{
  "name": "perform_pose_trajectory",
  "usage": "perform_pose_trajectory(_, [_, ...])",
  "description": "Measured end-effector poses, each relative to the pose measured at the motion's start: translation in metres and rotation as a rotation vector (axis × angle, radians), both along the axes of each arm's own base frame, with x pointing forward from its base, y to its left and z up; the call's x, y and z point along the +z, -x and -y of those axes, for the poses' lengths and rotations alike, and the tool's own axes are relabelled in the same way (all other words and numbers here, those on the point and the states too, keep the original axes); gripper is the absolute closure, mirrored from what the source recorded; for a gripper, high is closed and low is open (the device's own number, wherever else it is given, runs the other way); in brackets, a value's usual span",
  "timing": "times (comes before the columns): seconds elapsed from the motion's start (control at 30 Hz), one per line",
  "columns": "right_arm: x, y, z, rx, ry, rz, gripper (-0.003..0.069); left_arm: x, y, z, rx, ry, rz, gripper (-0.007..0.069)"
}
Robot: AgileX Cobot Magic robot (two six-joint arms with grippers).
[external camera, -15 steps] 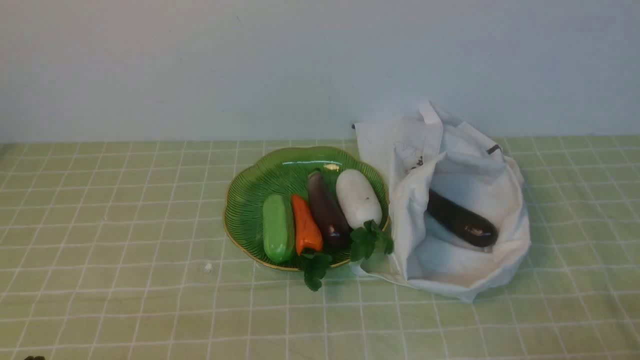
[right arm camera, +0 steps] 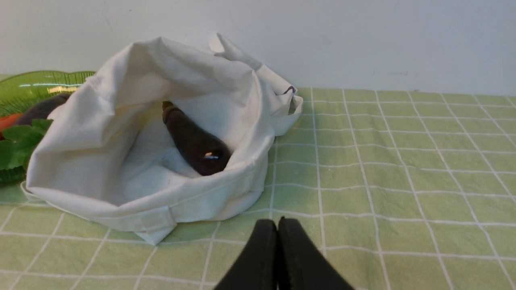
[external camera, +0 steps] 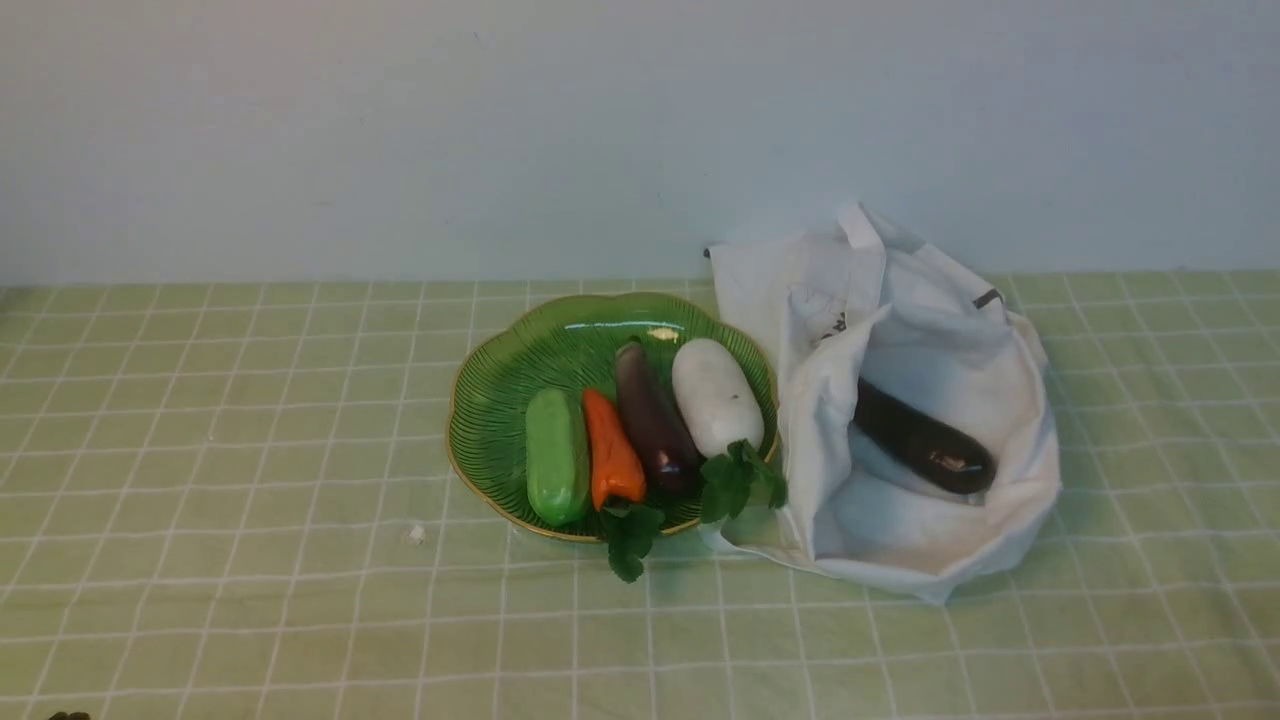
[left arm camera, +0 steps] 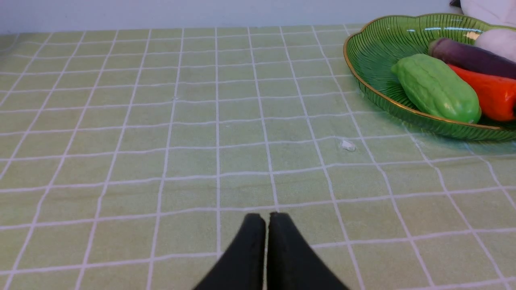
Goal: Take vegetables from bag on green coffee tablecloth place on plate.
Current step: 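Reach into the white cloth bag and grasp a vegetable inside with the right gripper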
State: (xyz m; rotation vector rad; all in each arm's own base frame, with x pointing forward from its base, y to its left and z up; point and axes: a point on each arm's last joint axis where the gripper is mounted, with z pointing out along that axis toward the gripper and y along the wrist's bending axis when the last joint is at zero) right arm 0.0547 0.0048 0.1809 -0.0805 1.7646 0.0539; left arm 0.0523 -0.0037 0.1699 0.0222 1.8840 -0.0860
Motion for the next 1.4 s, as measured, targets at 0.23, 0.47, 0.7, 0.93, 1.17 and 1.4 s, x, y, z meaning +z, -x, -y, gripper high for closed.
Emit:
perform_pose_trajectory(0.23, [0.0, 0.0, 0.0, 0.0, 0.0, 0.0, 0.0673, 0.0, 0.0, 0.0, 0.0, 0.0, 0.0, 0.0629])
perform_pose_trajectory(0.47, [0.0, 0.0, 0.0, 0.0, 0.0, 0.0, 0.0673, 0.0, 0.0, 0.0, 0.0, 0.0, 0.0, 0.0629])
perform_pose_trajectory(0.7, [0.0, 0.0, 0.0, 0.0, 0.0, 0.0, 0.0673, 0.0, 0.0, 0.0, 0.0, 0.0, 0.0, 0.0629])
perform_pose_trajectory(0.93, [0.0, 0.0, 0.0, 0.0, 0.0, 0.0, 0.0673, 0.0, 0.0, 0.0, 0.0, 0.0, 0.0, 0.0629])
perform_pose_trajectory(1.17, [0.0, 0.0, -0.0004, -0.002, -0.03, -0.002, 0.0673, 0.0, 0.0, 0.0, 0.0, 0.0, 0.0, 0.0629])
perform_pose_trajectory(1.4, [0.0069, 0.0001, -0.0098, -0.026, -0.827, -0.035, 0.0673, 0.0, 0.0, 0.0, 0.0, 0.0, 0.0, 0.0629])
